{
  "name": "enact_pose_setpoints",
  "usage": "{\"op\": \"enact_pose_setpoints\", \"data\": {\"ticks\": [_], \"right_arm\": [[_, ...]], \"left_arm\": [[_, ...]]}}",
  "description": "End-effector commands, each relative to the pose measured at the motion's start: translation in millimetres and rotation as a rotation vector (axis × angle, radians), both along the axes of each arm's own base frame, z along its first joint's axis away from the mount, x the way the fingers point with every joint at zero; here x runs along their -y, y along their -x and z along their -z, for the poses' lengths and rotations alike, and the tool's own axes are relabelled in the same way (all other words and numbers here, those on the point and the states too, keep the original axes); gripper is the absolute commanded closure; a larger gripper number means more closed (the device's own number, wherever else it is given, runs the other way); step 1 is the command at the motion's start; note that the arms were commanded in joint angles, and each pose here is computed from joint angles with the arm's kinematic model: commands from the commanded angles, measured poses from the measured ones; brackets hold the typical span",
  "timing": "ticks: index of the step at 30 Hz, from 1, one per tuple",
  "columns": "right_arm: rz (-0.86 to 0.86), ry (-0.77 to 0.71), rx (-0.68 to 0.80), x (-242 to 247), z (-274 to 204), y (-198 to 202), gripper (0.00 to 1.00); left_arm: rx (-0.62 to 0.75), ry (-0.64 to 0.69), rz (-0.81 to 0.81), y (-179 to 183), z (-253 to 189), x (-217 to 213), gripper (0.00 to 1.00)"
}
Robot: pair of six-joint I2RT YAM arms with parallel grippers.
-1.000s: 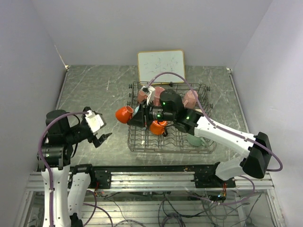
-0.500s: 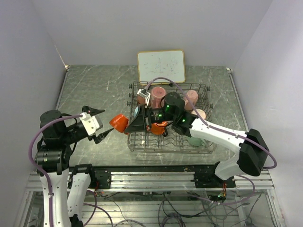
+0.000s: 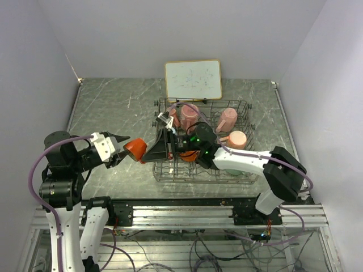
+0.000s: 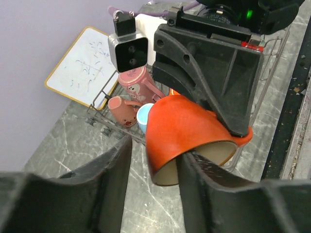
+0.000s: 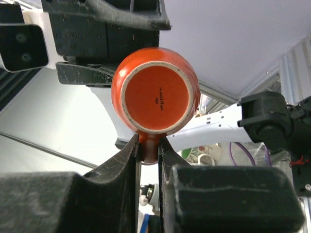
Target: Unload the cups from the dish rack
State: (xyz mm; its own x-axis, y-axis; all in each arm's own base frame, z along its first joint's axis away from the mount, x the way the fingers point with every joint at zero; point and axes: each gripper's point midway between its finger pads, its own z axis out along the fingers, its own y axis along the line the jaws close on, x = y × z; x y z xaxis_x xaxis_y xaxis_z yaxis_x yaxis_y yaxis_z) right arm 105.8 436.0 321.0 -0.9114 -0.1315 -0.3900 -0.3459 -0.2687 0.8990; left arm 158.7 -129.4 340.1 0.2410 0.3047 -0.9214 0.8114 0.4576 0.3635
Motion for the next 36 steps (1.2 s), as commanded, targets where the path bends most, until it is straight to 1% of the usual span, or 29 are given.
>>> {"op": "enact_pose_setpoints", "data": {"ticks": [1,4,5,7,8,9,12,13,16,17,19,20,21,23,25,27,30,32,33,36], "right_arm": [[-0.025,-0.154,-0.037,-2.1,-34.3,9.7,1.0],[-0.006,-0.156,-0.062,-6.4,-35.5,6.1,1.0],[0.001,-0.156,-0.067,-7.4,-35.7,4.7,1.0],[0.017,-0.145,-0.076,-10.4,-34.8,1.0,0.99],[0.024,-0.13,-0.079,-12.1,-31.8,-0.6,0.86],[0.037,-0.106,-0.083,-13.2,-27.3,-3.8,0.71],[0.135,-0.013,-0.078,-8.3,-9.4,-27.4,0.34],[0.183,0.028,-0.068,-3.8,-2.8,-37.3,0.25],[0.342,0.17,-0.013,16.4,16.6,-74.8,0.04],[0.391,0.219,0.006,25.6,21.8,-85.7,0.01],[0.507,0.33,0.045,47.6,37.3,-109.7,0.0],[0.563,0.371,0.078,58.6,34.7,-121.8,0.0],[0.627,0.448,0.109,74.7,43.6,-133.9,0.0],[0.72,0.557,0.153,97.9,53.1,-149.4,0.0],[0.792,0.636,0.188,119.2,58.8,-158.3,0.0],[0.83,0.681,0.208,135.4,63.5,-162.4,0.0],[0.877,0.744,0.229,155.4,71.3,-166.0,0.0],[0.904,0.783,0.241,166.0,76.5,-168.1,0.0],[0.909,0.809,0.246,170.9,81.2,-168.5,0.0],[0.925,0.86,0.256,181.7,89.4,-173.3,0.0]], "left_arm": [[0.01,0.032,0.014,-4.9,-9.3,3.1,0.56],[-0.011,0.031,0.002,-8.1,-2.6,1.5,0.73],[-0.017,0.028,-0.005,-9.1,0.7,0.7,0.76],[-0.028,0.028,-0.042,-15.5,5.9,-3.5,0.87],[-0.04,0.036,-0.076,-21.5,8.6,-6.9,0.92],[-0.052,0.045,-0.122,-29.0,9.8,-11.7,0.93],[-0.099,0.05,-0.259,-50.6,15.1,-28.9,0.93],[-0.119,0.052,-0.311,-58.4,15.6,-35.8,0.93],[-0.229,0.032,-0.493,-90.0,27.6,-62.9,0.93],[-0.269,0.017,-0.557,-101.5,30.6,-73.4,0.93],[-0.361,-0.002,-0.639,-121.9,39.4,-86.5,0.93],[-0.412,-0.012,-0.676,-133.1,46.1,-92.6,0.93],[-0.479,-0.027,-0.706,-147.0,57.7,-97.4,0.93],[-0.556,-0.047,-0.762,-170.0,68.7,-104.3,0.93],[-0.615,-0.092,-0.799,-194.1,82.5,-104.3,0.93],[-0.652,-0.156,-0.8,-217.9,91.1,-92.3,0.93],[-0.735,-0.254,-0.794,-249.0,117.1,-73.7,0.93],[-0.773,-0.286,-0.79,-271.1,130.9,-64.4,0.93],[-0.808,-0.314,-0.789,-282.4,147.7,-60.9,0.93],[-0.852,-0.345,-0.798,-311.4,170.1,-55.6,0.93]]}}
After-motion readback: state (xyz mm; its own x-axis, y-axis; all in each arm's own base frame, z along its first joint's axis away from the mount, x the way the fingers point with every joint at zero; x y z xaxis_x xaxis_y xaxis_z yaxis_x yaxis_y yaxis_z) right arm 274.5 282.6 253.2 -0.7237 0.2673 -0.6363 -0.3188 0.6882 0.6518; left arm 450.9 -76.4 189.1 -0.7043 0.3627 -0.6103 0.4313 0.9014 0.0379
